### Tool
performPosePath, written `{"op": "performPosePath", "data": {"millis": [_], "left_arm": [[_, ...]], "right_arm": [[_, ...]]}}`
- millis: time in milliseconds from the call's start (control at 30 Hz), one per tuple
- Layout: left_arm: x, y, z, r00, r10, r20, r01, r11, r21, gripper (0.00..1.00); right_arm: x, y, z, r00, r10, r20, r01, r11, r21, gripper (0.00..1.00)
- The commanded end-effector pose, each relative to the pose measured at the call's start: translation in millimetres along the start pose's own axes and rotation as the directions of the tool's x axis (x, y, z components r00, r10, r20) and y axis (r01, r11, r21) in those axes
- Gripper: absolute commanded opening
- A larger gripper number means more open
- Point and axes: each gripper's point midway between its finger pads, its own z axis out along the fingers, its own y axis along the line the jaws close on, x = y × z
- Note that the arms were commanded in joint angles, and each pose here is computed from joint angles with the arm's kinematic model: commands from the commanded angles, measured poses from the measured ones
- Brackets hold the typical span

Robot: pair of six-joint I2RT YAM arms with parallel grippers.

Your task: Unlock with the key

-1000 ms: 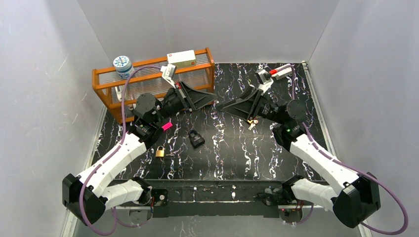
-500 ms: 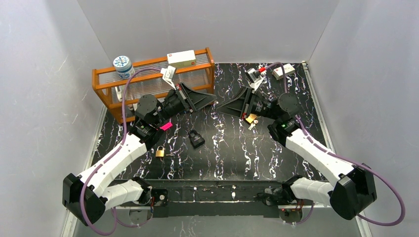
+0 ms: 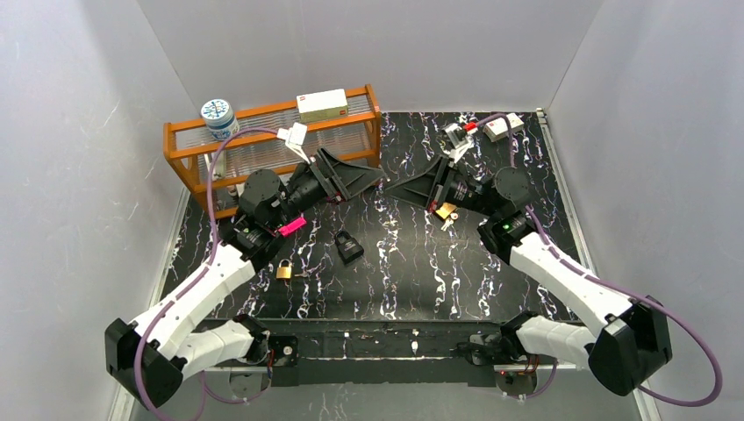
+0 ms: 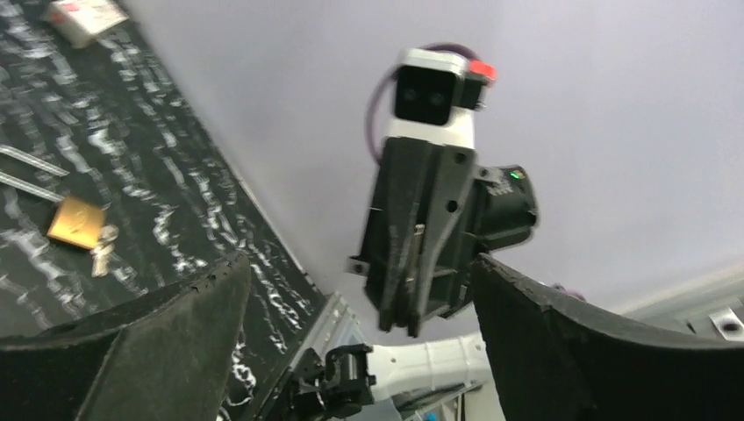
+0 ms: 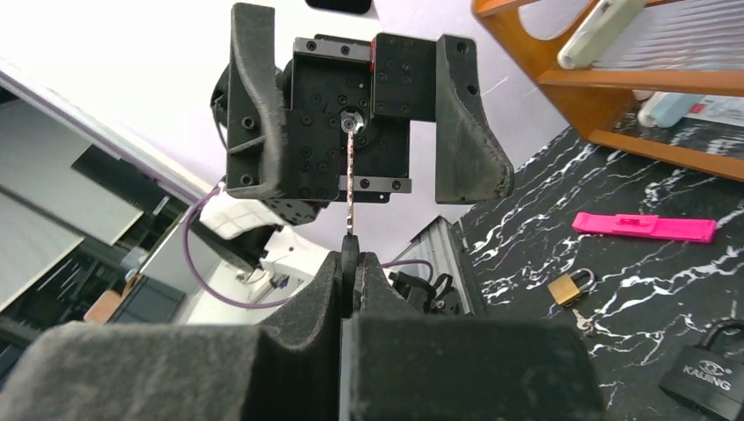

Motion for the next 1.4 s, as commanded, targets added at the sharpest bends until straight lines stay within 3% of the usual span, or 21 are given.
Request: {"op": "performPosePath", "data": {"millis": [0,133,267,400,533,633,767,833,967,1067,1233,1367], "left_arm": [[-25.2,30.5,-23.9,0.99,0.089,0.108,-0.057,0.961,-0.271,0.97],[-24.0,98.6,-68.1,0.985,0.137,0.103,-0.042,0.777,-0.628,0.98],[4.3,153.6,-101.2,0.997,0.072,0.001,-0.04,0.567,-0.823,0.98],[50.3,206.6,-114.3,0.996,-0.07,-0.063,-0.027,0.432,-0.902,0.96],[83.2,246.8,-120.4,0.981,-0.185,-0.056,0.003,0.307,-0.952,0.96],[98.9,268.4,-113.9,0.968,-0.236,-0.083,-0.021,0.251,-0.968,0.94],[114.3,296.0,-121.1,0.956,-0.267,-0.124,-0.095,0.118,-0.988,0.94],[121.4,304.0,-122.5,0.951,-0.281,-0.131,-0.111,0.085,-0.99,0.95],[142.9,313.0,-107.6,0.932,-0.338,-0.131,-0.103,0.101,-0.99,0.96],[147.6,317.2,-105.4,0.933,-0.327,-0.151,-0.134,0.072,-0.988,0.96],[152.7,322.1,-119.9,0.924,-0.341,-0.171,-0.183,-0.002,-0.983,0.73],[153.1,320.1,-131.8,0.909,-0.358,-0.215,-0.245,-0.04,-0.969,0.62]], "right_arm": [[-10.6,-6.7,-7.9,0.993,-0.092,0.074,0.084,0.991,0.102,0.01],[-2.0,-49.5,-22.3,0.994,-0.076,0.079,0.048,0.951,0.306,0.01],[18.3,-86.1,-40.2,0.998,-0.038,0.059,0.008,0.899,0.438,0.01],[41.2,-113.2,-58.6,0.998,0.011,0.061,-0.041,0.855,0.516,0.01],[61.7,-141.2,-84.1,0.995,0.05,0.086,-0.093,0.777,0.623,0.01],[73.7,-154.4,-101.2,0.994,0.051,0.1,-0.105,0.735,0.67,0.01],[81.5,-164.7,-115.2,0.994,0.048,0.101,-0.106,0.696,0.71,0.01],[82.1,-165.4,-117.7,0.995,0.041,0.096,-0.097,0.691,0.717,0.01],[81.7,-168.1,-121.6,0.996,0.019,0.084,-0.075,0.681,0.728,0.01],[82.8,-171.3,-123.8,0.997,0.021,0.08,-0.073,0.672,0.736,0.01],[85.6,-175.1,-127.3,0.996,0.032,0.079,-0.08,0.664,0.743,0.01],[88.1,-176.9,-131.3,0.995,0.035,0.089,-0.09,0.662,0.744,0.01]]}}
